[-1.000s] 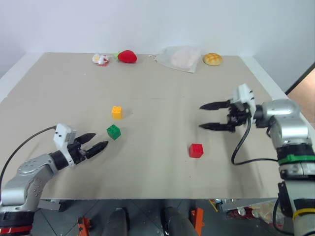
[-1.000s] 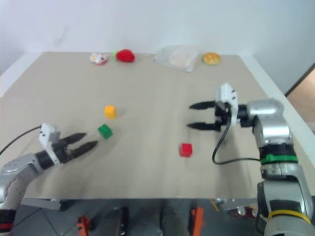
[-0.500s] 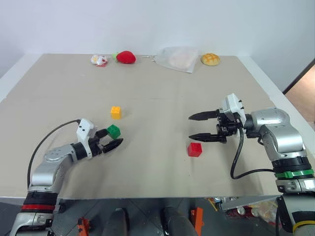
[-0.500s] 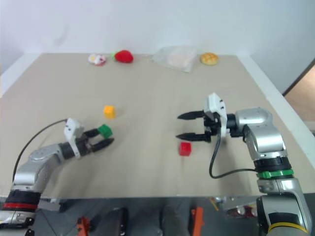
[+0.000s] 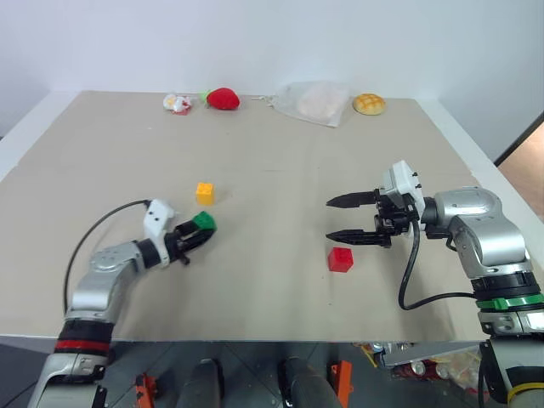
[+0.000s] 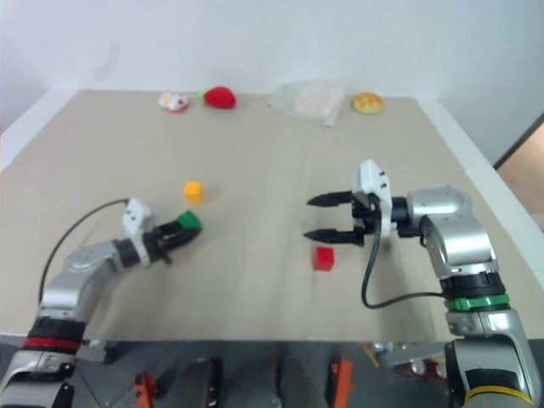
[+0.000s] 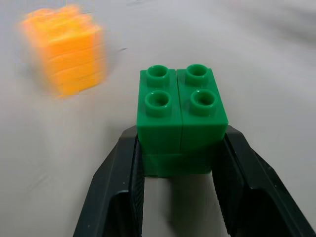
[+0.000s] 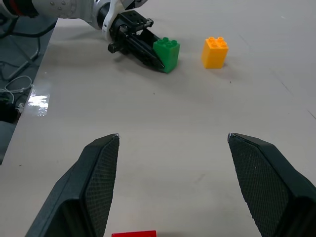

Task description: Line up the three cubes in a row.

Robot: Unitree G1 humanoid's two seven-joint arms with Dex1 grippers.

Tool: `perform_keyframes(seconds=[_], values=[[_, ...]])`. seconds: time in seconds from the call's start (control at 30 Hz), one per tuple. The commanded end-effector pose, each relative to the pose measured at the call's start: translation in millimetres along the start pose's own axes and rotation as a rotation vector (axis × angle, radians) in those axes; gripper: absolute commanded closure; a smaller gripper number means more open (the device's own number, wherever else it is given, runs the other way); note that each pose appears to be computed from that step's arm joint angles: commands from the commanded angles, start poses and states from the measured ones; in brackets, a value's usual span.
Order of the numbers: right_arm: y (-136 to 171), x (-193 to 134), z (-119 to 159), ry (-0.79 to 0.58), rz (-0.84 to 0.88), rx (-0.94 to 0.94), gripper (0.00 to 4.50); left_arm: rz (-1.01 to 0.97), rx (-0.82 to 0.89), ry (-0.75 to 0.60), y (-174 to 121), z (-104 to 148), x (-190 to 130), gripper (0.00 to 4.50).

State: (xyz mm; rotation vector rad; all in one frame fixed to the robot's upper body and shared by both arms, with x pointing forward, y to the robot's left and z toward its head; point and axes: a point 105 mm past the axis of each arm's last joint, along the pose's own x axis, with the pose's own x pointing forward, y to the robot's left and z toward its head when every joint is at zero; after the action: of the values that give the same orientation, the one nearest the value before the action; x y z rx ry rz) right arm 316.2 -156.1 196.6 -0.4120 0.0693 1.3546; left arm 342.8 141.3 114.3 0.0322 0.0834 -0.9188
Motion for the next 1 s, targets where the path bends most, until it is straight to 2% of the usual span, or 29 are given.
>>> perform_keyframes(seconds=[0.03, 0.13, 0.3, 0.57, 1.0], values=[[-0.8, -14.2, 12.3, -0.026, -0.052, -0.033, 0.85, -0.274, 0.111, -0.033, -43.5, 26.2, 21.7, 3.2], [-0.2, -18.4, 8.3, -0.026, -0.094, -0.003, 0.85, -0.462, 0.197, 0.057, -68.6, 13.9, 35.5, 3.2], [2.8, -29.0, -1.5, -0.009, -0.158, 0.04, 0.85, -0.599, 0.255, 0.108, -82.8, 6.2, 59.1, 3.2], [8.2, -35.8, -1.5, -0.016, -0.213, 0.061, 0.85, -0.635, 0.264, 0.129, -88.5, -3.5, 82.3, 3.2], [7.5, -31.1, -2.1, -0.022, -0.217, 0.061, 0.85, -0.654, 0.26, 0.151, -89.8, -11.5, 79.7, 3.2]])
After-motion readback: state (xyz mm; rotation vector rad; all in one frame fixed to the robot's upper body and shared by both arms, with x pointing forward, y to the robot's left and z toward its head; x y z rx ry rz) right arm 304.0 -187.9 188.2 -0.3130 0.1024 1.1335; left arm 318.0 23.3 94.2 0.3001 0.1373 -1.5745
